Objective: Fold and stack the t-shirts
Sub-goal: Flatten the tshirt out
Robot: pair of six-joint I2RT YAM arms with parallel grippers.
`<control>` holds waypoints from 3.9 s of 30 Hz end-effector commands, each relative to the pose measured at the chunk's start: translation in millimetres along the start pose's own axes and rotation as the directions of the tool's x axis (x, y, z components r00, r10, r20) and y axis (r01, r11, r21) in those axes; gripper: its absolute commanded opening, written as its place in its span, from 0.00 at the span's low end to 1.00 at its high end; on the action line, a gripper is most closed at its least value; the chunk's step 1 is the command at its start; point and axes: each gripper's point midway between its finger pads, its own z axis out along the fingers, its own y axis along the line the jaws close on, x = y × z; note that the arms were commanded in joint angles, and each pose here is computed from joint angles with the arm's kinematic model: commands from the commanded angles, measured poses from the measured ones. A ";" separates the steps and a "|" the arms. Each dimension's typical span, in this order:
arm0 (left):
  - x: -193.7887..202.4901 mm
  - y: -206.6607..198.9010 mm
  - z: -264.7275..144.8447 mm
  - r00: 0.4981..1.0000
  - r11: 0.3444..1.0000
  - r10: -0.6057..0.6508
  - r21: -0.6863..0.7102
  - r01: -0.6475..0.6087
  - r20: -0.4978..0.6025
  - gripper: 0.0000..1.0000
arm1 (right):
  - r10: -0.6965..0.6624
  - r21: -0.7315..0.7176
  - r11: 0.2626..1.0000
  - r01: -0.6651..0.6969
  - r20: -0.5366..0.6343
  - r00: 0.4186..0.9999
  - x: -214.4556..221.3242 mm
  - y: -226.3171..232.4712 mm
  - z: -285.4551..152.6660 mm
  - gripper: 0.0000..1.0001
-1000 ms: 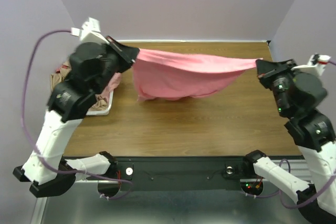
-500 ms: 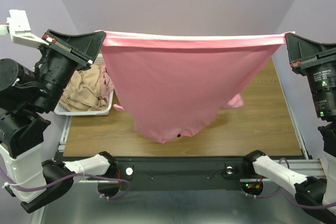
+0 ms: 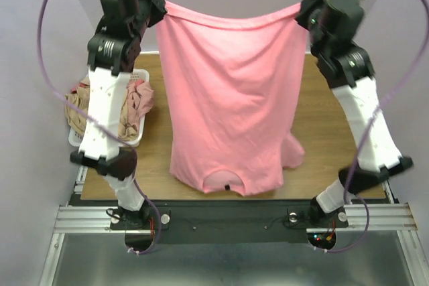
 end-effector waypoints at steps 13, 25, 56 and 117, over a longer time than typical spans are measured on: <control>-105.2 -42.1 -13.8 0.969 0.926 0.003 0.365 -0.095 0.247 0.00 | 0.110 -0.140 0.988 -0.062 0.367 0.924 -125.9 35.4 16.0 0.00; 60.6 63.8 -21.7 0.998 0.989 0.026 0.150 -0.017 -0.054 0.00 | -0.111 0.036 0.993 0.112 -0.019 0.994 64.3 -79.4 -6.1 0.00; 504.8 214.5 -248.4 0.570 0.892 -0.385 -0.450 0.030 -0.726 0.00 | 0.343 0.590 0.808 0.015 -0.490 0.801 338.1 -327.5 -227.2 0.00; 386.9 201.2 120.1 0.769 0.898 0.125 -0.258 -0.357 -0.628 0.98 | 0.189 0.537 0.755 0.376 -0.727 0.659 392.4 -335.0 -201.4 1.00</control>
